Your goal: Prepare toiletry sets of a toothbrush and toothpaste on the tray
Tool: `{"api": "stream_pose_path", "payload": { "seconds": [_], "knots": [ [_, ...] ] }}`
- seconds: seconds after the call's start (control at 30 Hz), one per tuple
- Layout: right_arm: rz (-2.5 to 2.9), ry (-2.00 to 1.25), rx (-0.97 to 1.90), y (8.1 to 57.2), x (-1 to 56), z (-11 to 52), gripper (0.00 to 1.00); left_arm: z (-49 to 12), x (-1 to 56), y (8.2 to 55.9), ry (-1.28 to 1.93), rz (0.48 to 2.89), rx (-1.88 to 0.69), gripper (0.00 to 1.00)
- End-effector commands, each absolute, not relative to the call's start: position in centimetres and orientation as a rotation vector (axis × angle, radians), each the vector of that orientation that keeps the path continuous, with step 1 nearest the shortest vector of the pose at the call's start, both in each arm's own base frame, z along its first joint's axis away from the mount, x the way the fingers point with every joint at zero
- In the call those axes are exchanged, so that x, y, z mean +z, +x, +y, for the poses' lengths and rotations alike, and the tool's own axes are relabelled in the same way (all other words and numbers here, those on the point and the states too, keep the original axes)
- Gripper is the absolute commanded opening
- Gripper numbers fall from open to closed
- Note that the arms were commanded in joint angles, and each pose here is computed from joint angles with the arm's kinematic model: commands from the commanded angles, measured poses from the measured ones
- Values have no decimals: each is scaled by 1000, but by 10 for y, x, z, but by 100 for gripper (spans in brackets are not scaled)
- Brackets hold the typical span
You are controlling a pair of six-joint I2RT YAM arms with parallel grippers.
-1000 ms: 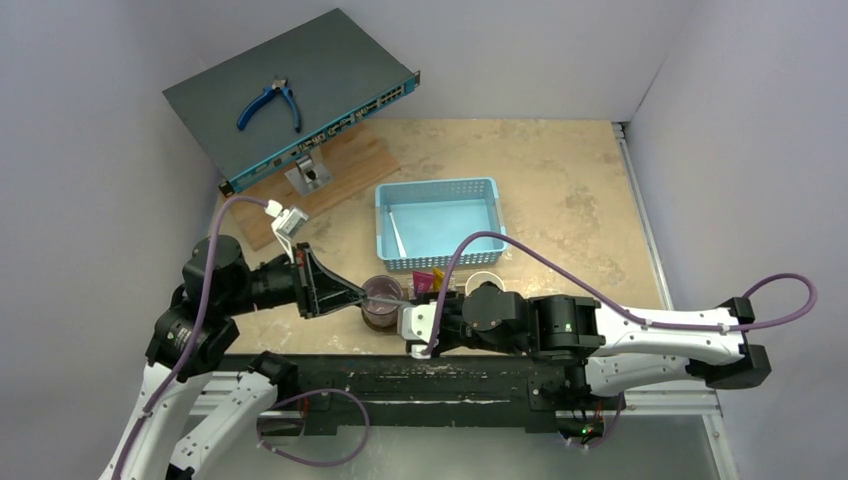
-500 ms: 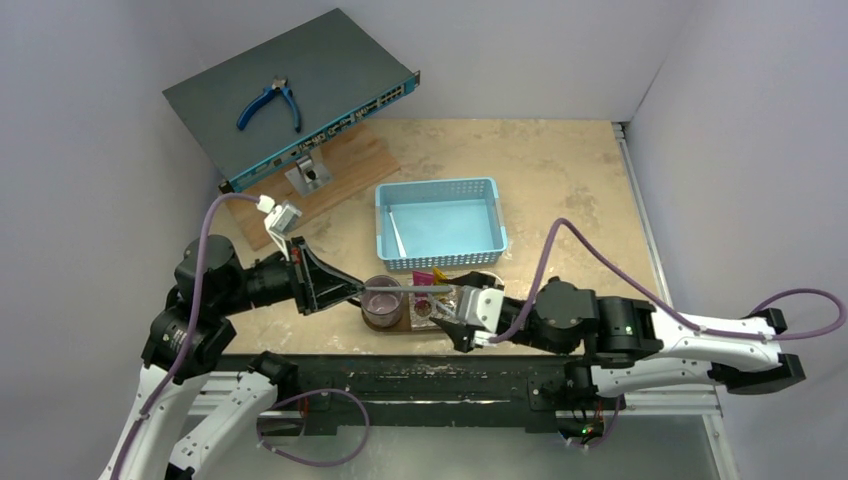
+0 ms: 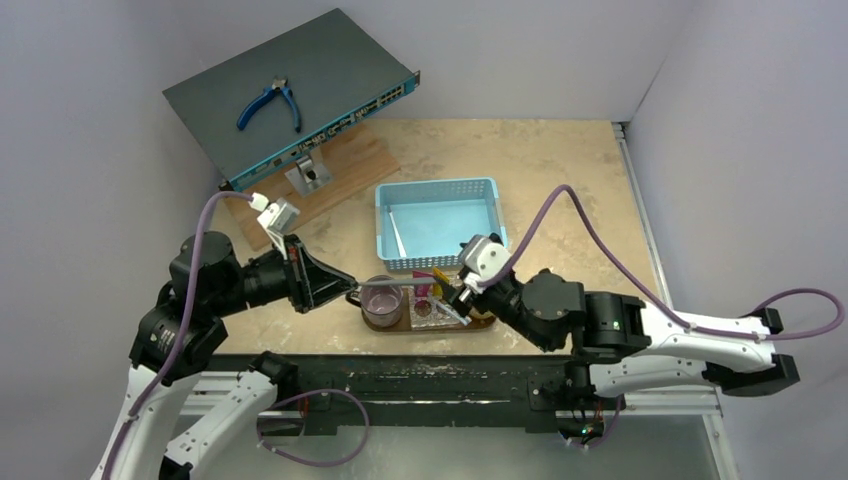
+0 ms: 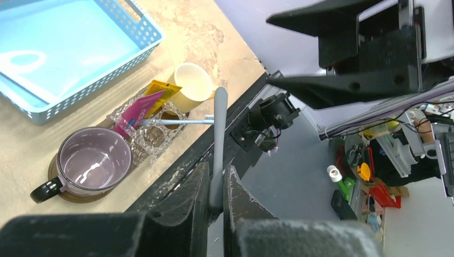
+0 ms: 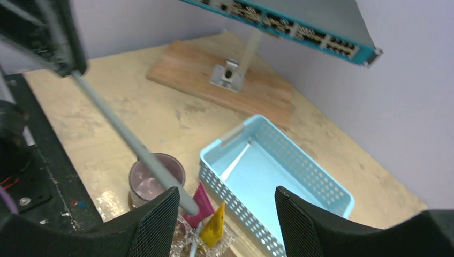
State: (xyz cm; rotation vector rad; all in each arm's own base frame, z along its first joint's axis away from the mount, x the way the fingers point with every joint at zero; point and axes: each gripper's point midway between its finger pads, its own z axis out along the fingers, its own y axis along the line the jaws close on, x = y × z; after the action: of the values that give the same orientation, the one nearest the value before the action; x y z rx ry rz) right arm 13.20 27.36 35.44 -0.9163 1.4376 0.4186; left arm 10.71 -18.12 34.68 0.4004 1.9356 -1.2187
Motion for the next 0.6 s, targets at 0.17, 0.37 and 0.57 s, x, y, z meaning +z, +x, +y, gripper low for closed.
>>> {"api": "stream_pose_path", "payload": {
  "seconds": [0.17,0.37,0.57],
  "knots": [
    [1708,-451,274,217,366,231,67,-183,334,113,445,2004,-1026,0],
    [1779,-299,196,252,350,207,67,-188,322,116,508,2062,-850,0],
    [1806,-228,171,271,338,185,67,-202,304,119,595,2118,-655,0]
  ]
}}
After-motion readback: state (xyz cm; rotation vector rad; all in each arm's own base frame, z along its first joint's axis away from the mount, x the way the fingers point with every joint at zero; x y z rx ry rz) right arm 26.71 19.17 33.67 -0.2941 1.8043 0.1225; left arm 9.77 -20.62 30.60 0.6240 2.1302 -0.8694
